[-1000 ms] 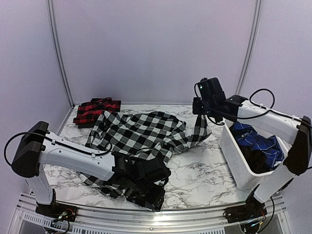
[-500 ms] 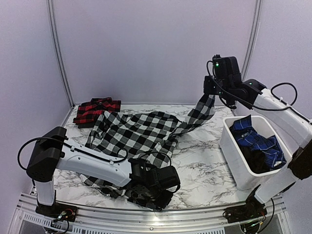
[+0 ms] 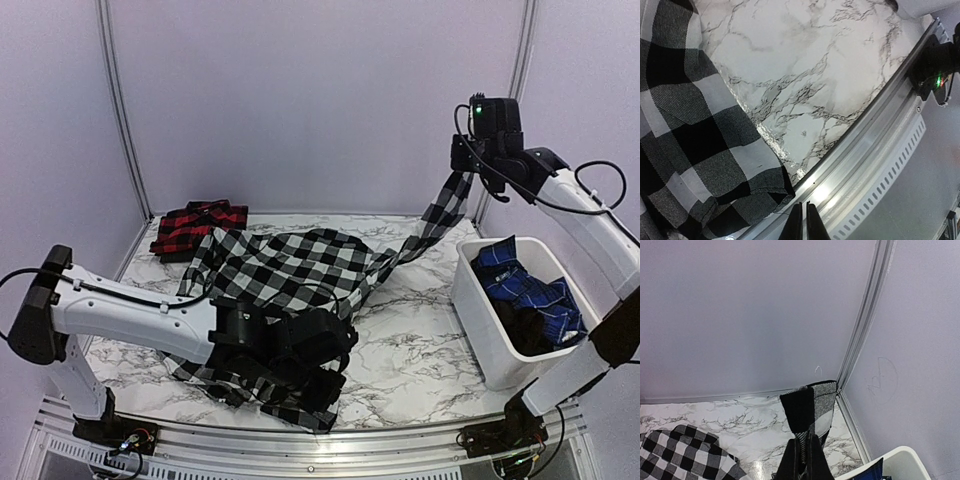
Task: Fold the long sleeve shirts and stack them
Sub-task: Flatten out the crumpled shirt at the center of the board.
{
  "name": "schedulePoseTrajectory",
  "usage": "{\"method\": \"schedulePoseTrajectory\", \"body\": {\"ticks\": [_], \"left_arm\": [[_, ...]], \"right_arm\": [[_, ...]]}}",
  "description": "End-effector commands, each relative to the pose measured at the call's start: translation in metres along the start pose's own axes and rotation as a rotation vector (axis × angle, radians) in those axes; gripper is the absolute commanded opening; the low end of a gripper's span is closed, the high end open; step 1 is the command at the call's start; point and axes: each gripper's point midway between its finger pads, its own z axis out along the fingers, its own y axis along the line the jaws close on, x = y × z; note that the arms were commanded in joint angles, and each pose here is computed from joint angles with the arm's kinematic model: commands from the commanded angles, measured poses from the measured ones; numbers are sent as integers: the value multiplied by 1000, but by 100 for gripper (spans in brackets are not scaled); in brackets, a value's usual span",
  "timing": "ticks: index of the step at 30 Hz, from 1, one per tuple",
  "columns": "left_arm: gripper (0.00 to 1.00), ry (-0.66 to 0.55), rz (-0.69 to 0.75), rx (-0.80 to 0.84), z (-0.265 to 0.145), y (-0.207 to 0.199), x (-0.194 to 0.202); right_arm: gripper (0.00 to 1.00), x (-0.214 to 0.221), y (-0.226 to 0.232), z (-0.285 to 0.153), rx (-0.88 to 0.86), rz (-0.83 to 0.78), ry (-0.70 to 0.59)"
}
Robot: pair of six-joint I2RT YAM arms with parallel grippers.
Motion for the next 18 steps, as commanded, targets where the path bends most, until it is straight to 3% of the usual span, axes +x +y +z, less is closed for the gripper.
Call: {"method": "schedulePoseTrajectory", "body": {"ticks": [1, 3, 8, 14, 18], "left_arm": [[11, -11, 20, 3, -18, 1, 4], [25, -39, -1, -16, -27, 6, 0], [43, -86, -60, -140, -38, 44, -1], [50, -68, -147, -257, -27, 97, 13], [48, -51, -136, -249, -17, 97, 16]], "right_arm": [[0, -34, -18, -1, 28, 11, -65], [0, -37, -22, 3, 41, 4, -67], [0, -42, -27, 8, 39, 8, -73], [0, -38, -20, 10, 12, 15, -61], [0, -36, -19, 11, 4, 17, -58]]}}
